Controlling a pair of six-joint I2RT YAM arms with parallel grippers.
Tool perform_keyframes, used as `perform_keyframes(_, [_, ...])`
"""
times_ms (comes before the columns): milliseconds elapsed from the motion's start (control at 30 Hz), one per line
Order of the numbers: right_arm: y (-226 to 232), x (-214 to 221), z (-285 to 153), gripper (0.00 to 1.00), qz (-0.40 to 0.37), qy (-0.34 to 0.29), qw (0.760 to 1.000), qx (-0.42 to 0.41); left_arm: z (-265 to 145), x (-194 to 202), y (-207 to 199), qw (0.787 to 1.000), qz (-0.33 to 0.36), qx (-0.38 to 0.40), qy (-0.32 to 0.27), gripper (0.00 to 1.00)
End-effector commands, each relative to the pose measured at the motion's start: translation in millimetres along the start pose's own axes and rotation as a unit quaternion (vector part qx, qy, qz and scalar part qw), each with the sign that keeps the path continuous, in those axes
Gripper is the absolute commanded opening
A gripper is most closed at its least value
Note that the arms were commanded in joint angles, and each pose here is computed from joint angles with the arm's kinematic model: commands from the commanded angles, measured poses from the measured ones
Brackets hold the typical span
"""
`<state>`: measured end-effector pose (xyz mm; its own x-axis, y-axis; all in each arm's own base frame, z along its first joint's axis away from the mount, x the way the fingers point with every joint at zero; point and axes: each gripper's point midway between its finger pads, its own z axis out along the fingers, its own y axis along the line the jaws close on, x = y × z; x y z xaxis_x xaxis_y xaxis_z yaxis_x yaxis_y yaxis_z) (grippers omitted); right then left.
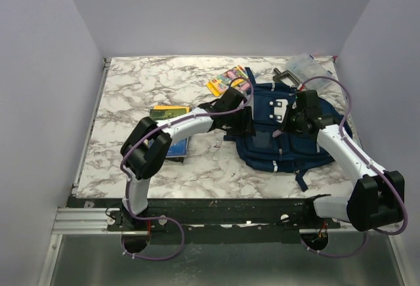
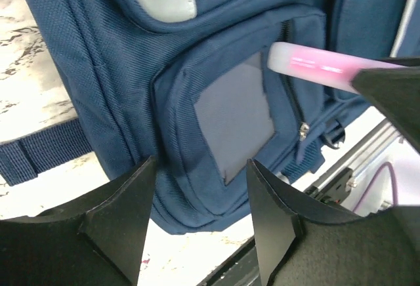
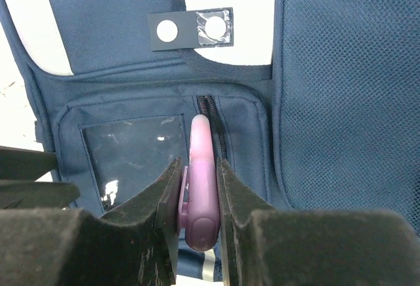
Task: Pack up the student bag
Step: Place the stationery in the student bag.
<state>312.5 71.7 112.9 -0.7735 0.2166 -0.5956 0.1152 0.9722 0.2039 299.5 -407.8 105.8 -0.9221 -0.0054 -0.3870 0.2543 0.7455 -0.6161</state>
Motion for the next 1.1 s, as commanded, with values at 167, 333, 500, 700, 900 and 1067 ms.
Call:
perform_keyframes(167, [-18.4, 7.3, -16.5, 0.01, -0.057, 0.023, 0.992, 0.106, 21.2, 19.1, 25.9, 0.998, -0.003, -0.044, 0.054, 0.55])
perform_keyframes(333, [-19.1, 16.4, -10.7, 0.01, -0.071, 0.048, 0.988, 0.130, 22.9, 21.1, 33.8, 0.997, -0.021, -0.047, 0.062, 0.51])
perform_keyframes(500, [-12.8, 26.2, -1.2, 0.01, -0.080, 0.070, 0.988, 0.112, 19.2, 22.7, 43.1, 0.996, -0.026, -0.052, 0.061, 0.50])
perform_keyframes(700, [-27.8, 27.2, -2.9, 0.01, -0.099, 0.081, 0.978, 0.163, 22.8, 28.8, 44.2, 0.996, -0.043, -0.040, 0.073, 0.49])
perform_keyframes(900, [-13.9, 37.7, -5.0, 0.01, -0.120, 0.102, 0.978, 0.140, 20.1, 27.4, 42.4, 0.996, -0.047, -0.034, 0.065, 0.48])
perform_keyframes(1067, [18.7, 56.9, 9.8, 0.01, -0.114, 0.138, 0.983, 0.044, 19.6, 29.9, 40.6, 0.996, -0.056, -0.023, 0.070, 0.48])
